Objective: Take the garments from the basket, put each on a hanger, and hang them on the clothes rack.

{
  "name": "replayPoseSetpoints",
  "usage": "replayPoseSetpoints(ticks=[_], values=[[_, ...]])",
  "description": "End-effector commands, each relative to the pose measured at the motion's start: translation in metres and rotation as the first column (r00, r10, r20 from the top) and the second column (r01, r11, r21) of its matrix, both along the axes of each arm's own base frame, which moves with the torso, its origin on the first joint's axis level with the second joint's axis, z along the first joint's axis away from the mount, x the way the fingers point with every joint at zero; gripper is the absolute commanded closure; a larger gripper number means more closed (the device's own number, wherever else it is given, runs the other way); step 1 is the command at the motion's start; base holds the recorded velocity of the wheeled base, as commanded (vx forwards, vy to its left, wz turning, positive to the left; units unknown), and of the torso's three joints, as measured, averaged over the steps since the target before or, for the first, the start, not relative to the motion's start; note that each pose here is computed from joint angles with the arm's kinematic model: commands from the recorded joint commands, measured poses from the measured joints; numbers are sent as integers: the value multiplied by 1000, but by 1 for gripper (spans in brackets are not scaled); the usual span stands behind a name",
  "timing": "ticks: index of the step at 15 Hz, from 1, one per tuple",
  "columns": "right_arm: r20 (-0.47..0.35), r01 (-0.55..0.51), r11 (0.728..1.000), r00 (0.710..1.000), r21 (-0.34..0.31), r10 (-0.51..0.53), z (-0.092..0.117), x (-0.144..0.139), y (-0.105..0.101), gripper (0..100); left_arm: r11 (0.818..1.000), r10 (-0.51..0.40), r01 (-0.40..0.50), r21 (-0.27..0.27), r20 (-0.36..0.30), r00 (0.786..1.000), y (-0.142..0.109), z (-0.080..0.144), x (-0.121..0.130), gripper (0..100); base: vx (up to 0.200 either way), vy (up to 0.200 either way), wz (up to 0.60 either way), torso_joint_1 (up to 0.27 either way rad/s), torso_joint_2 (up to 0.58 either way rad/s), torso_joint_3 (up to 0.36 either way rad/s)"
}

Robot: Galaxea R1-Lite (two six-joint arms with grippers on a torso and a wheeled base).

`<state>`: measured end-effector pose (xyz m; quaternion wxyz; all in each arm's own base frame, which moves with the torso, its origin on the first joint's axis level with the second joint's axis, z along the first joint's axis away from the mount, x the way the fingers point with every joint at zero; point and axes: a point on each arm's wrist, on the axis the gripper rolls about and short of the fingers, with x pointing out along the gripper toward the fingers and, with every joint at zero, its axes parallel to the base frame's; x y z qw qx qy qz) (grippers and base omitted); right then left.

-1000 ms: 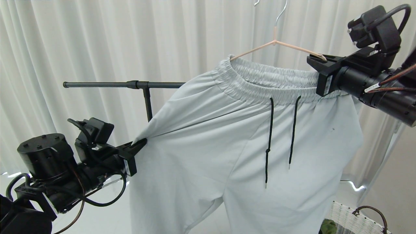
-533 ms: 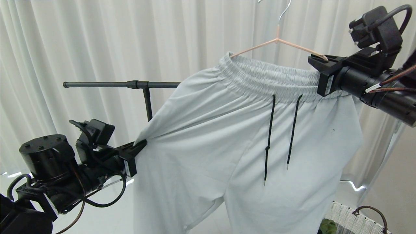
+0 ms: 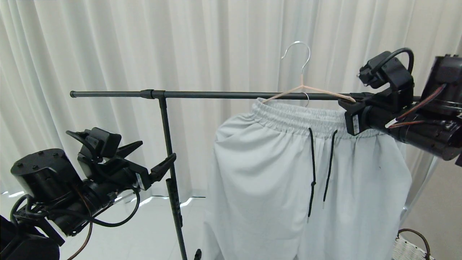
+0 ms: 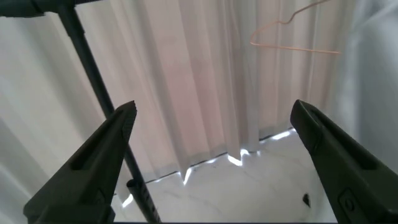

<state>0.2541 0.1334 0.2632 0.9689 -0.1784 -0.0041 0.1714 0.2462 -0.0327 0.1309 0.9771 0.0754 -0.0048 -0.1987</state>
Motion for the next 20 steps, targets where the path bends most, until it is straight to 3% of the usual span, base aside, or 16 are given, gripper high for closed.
replayPoseSetpoints(ticks=[1, 4, 9, 15, 20], values=[[-66, 23, 999, 998, -39, -26, -17, -1, -1, 100, 1000, 13, -13, 2, 4, 1000, 0, 1, 0, 0, 0, 0, 0, 0, 0, 0], [-151, 112, 990, 981, -85, -124, -36, -3, -4, 100, 999, 26, -26, 39, 13, 1000, 2, -1, 0, 0, 0, 0, 0, 0, 0, 0], [-231, 199, 978, 951, -53, -206, -48, -3, 0, 100, 994, 99, -98, 58, -10, 995, 3, -9, 6, 0, 0, 0, 0, 0, 0, 0], [-265, 219, 975, 943, 36, -202, -44, -4, 4, 100, 988, 117, -119, 100, 19, 993, 4, -10, 7, 0, 0, 0, 0, 0, 0, 0], [-267, 204, 978, 946, 49, -184, -43, -3, 11, 100, 988, 116, -117, 103, 20, 993, 3, -11, 4, 0, 0, 0, 0, 0, 0, 0]])
